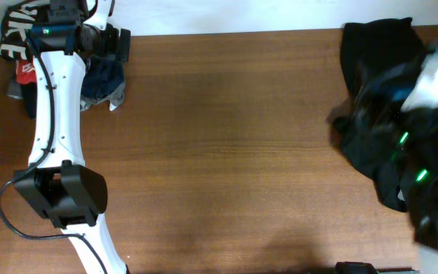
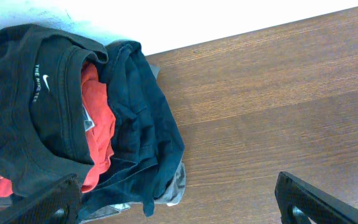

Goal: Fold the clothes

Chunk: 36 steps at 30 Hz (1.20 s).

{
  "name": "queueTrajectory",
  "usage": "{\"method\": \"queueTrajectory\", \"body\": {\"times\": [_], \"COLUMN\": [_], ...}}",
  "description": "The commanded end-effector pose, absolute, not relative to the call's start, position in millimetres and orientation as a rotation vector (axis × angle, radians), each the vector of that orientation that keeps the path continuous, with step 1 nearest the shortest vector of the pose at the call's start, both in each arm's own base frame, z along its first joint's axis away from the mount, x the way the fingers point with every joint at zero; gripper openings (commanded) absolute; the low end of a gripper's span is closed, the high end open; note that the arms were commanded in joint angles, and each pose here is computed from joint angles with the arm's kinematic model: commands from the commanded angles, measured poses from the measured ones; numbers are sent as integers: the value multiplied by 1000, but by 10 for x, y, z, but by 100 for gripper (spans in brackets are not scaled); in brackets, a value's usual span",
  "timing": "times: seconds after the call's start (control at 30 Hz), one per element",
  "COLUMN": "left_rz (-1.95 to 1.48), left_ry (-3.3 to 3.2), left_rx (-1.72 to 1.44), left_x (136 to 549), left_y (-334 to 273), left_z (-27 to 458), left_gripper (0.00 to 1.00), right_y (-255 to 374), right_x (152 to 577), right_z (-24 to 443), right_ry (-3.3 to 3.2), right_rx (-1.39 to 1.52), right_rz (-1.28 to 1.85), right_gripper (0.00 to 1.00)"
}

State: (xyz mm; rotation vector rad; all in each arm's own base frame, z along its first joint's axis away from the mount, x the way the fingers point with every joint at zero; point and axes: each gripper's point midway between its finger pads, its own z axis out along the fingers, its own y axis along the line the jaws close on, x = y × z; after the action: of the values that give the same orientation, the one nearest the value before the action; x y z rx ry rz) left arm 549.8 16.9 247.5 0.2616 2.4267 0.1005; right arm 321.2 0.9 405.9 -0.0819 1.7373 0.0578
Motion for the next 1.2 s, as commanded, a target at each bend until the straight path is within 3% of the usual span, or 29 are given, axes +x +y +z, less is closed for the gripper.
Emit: {"method": "queueTrajectory", "body": {"times": [0.0, 0.43, 0.93, 1.17], "left_rz": [83, 83, 83, 83], "left_ry": [2426, 2426, 2426, 2426], "left_rx": [258, 258, 258, 258], "left_x": [5500, 5500, 5500, 5500], "left_y": [141, 141, 141, 141], "left_z": [2474, 2474, 2474, 2474], "left_gripper": [99, 99, 99, 99], "right_y": [43, 67, 76, 76], "right_x": [3015, 2498, 2453, 2455], "right_z": [3424, 2113, 1597, 1600], "right_ry": [1701, 1512, 1631, 1630], "right_rx": [-98, -104, -76, -76], "right_rz": [49, 25, 61, 61], "right_gripper": [99, 99, 99, 99]}}
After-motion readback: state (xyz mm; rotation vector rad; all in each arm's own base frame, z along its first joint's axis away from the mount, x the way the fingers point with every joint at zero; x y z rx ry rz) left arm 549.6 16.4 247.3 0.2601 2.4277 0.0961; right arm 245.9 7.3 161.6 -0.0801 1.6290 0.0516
